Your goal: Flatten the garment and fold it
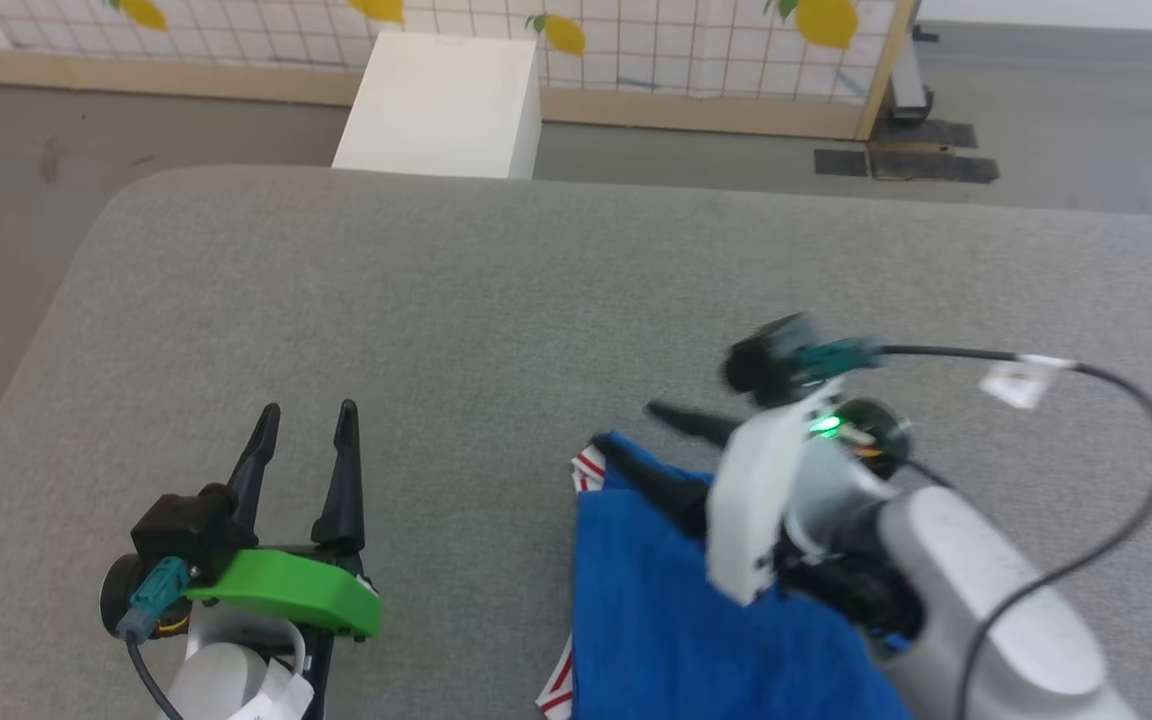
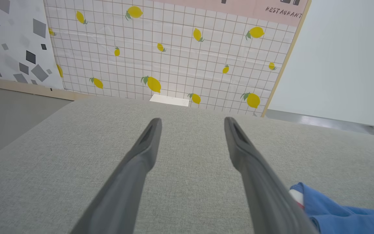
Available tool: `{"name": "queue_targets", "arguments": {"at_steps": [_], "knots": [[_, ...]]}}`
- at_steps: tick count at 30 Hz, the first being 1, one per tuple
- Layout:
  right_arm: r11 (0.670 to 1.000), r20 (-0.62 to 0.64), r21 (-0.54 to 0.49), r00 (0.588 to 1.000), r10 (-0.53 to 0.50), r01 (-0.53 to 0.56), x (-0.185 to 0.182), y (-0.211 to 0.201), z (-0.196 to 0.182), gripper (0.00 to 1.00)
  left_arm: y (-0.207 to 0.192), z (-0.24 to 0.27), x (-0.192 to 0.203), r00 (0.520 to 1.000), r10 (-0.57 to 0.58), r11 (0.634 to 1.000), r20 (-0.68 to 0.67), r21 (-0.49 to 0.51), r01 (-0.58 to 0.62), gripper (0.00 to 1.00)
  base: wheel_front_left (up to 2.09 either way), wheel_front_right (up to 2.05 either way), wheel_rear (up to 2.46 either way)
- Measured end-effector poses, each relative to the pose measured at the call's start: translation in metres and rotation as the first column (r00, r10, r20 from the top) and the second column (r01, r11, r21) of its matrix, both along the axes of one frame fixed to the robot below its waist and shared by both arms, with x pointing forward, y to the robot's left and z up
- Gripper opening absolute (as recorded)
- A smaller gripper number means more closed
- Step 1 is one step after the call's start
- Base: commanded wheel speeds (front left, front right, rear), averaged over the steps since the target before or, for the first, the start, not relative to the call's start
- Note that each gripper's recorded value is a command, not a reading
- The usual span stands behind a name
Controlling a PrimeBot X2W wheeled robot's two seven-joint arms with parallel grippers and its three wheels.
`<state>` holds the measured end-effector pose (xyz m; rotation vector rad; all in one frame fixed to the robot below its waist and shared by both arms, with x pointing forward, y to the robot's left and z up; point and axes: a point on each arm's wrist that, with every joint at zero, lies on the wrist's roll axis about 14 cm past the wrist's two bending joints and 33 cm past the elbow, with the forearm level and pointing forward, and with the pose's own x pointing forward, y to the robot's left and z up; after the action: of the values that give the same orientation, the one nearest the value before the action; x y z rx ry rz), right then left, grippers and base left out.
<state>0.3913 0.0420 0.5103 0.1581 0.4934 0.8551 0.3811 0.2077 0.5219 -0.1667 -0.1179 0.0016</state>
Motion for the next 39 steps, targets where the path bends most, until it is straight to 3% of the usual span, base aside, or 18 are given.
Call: {"name": "queue_targets", "arguments": {"at_steps": [2, 5, 11, 14, 15, 19, 22, 26, 29, 34, 39], "knots": [[0.997, 0.079, 0.052, 0.995, -0.067, 0.063, 0.010, -0.018, 0.022, 1.00, -0.003, 0.003, 0.000, 1.000, -0.009, 1.000, 0.009, -0.001, 0.009, 1.00, 0.00, 0.00, 0.00], [0.973, 0.215, 0.156, 0.955, -0.204, 0.172, 0.021, -0.056, 0.060, 1.00, -0.009, 0.007, 0.001, 0.999, -0.025, 1.000, 0.021, -0.002, 0.025, 1.00, 0.00, 0.00, 0.00], [0.883, 0.433, 0.276, 0.771, -0.466, 0.379, 0.025, -0.147, 0.107, 1.00, -0.017, 0.011, 0.001, 0.998, -0.044, 0.999, 0.036, -0.004, 0.044, 1.00, 0.00, 0.00, 0.00], [0.830, 0.482, 0.297, 0.676, -0.557, 0.472, 0.017, -0.188, 0.109, 1.00, -0.019, 0.015, 0.002, 0.998, -0.042, 0.999, 0.046, -0.004, 0.043, 1.00, 0.00, 0.00, 0.00], [0.769, 0.508, 0.321, 0.585, -0.633, 0.553, 0.005, -0.223, 0.107, 1.00, -0.019, 0.019, 0.000, 0.998, -0.038, 0.999, 0.057, -0.005, 0.038, 1.00, 0.00, 0.00, 0.00], [0.711, 0.529, 0.308, 0.508, -0.680, 0.632, -0.012, -0.256, 0.090, 1.00, -0.020, 0.020, -0.003, 0.998, -0.033, 0.999, 0.062, -0.005, 0.033, 1.00, 0.00, 0.00, 0.00], [0.677, 0.528, 0.295, 0.476, -0.703, 0.674, -0.022, -0.274, 0.075, 1.00, -0.017, 0.022, -0.004, 0.997, -0.024, 1.000, 0.068, -0.006, 0.025, 1.00, 0.00, 0.00, 0.00], [0.648, 0.484, 0.246, 0.487, -0.727, 0.721, -0.030, -0.286, 0.047, 1.00, -0.015, 0.020, -0.007, 0.998, -0.014, 1.000, 0.061, -0.008, 0.014, 1.00, 0.00, 0.00, 0.00], [0.655, 0.428, 0.170, 0.543, -0.722, 0.736, -0.030, -0.284, 0.023, 1.00, -0.014, 0.017, -0.007, 0.999, -0.010, 1.000, 0.052, -0.011, 0.010, 1.00, 0.00, 0.00, 0.00], [0.705, 0.293, 0.009, 0.672, -0.680, 0.709, -0.032, -0.266, -0.024, 1.00, -0.014, 0.012, -0.007, 0.999, -0.003, 1.000, 0.040, -0.019, 0.004, 1.00, 0.00, 0.00, 0.00], [0.781, 0.145, -0.136, 0.792, -0.593, 0.609, -0.036, -0.234, -0.064, 1.00, -0.011, 0.009, -0.009, 0.999, 0.010, 1.000, 0.030, -0.024, -0.009, 1.00, 0.00, 0.00, 0.00]]}}
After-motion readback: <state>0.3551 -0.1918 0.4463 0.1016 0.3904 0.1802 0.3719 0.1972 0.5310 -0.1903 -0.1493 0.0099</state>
